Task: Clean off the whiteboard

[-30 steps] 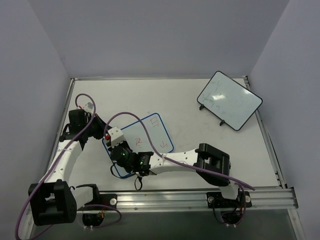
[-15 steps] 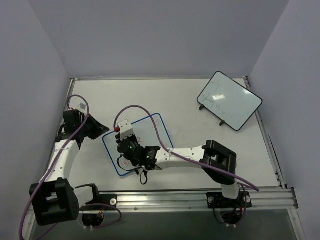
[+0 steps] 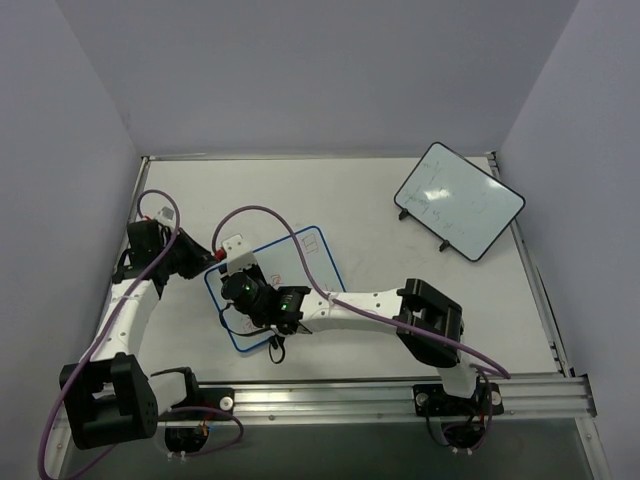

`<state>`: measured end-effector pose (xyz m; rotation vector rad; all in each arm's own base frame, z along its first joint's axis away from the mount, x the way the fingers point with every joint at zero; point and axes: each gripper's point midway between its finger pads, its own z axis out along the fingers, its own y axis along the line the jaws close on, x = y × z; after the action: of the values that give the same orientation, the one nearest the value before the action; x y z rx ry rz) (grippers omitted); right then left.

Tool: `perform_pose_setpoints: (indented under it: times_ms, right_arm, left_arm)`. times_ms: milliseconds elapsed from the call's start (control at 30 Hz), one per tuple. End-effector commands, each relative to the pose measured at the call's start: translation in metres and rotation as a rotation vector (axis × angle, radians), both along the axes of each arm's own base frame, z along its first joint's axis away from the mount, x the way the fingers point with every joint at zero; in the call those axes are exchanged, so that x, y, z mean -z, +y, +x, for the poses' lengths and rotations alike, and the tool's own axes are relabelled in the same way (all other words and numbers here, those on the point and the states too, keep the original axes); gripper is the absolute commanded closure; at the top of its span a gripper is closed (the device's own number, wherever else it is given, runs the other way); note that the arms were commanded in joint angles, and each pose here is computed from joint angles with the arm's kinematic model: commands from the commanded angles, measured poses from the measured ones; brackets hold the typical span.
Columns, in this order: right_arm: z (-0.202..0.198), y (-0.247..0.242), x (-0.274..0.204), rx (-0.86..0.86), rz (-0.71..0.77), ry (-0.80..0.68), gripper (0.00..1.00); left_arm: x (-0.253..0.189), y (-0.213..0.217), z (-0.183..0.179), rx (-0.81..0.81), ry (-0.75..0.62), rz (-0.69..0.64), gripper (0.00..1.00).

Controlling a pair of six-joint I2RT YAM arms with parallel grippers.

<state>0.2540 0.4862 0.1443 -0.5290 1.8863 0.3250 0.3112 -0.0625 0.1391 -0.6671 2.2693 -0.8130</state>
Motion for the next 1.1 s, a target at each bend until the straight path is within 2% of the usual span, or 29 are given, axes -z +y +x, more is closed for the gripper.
perform_pose_setpoints:
  times_ms: [0, 500, 833, 1067]
  right_arm:
    - [-0.007, 0.013, 0.006, -0.047, -0.028, 0.024, 1.00]
    - [-0.029, 0.040, 0.016, -0.125, -0.060, 0.064, 1.00]
    - [0.008, -0.014, 0.014, 0.082, -0.065, 0.115, 1.00]
    - [0.022, -0.044, 0.013, 0.167, -0.091, 0.142, 1.00]
  left_arm:
    - [-0.007, -0.010, 0.001, 0.052, -0.042, -0.052, 0.98]
    - [-0.019, -0.023, -0.003, 0.116, -0.068, -0.115, 0.98]
    - [-0.020, -0.023, -0.006, 0.116, -0.070, -0.115, 0.98]
    - [-0.020, -0.024, -0.006, 0.119, -0.070, -0.121, 0.98]
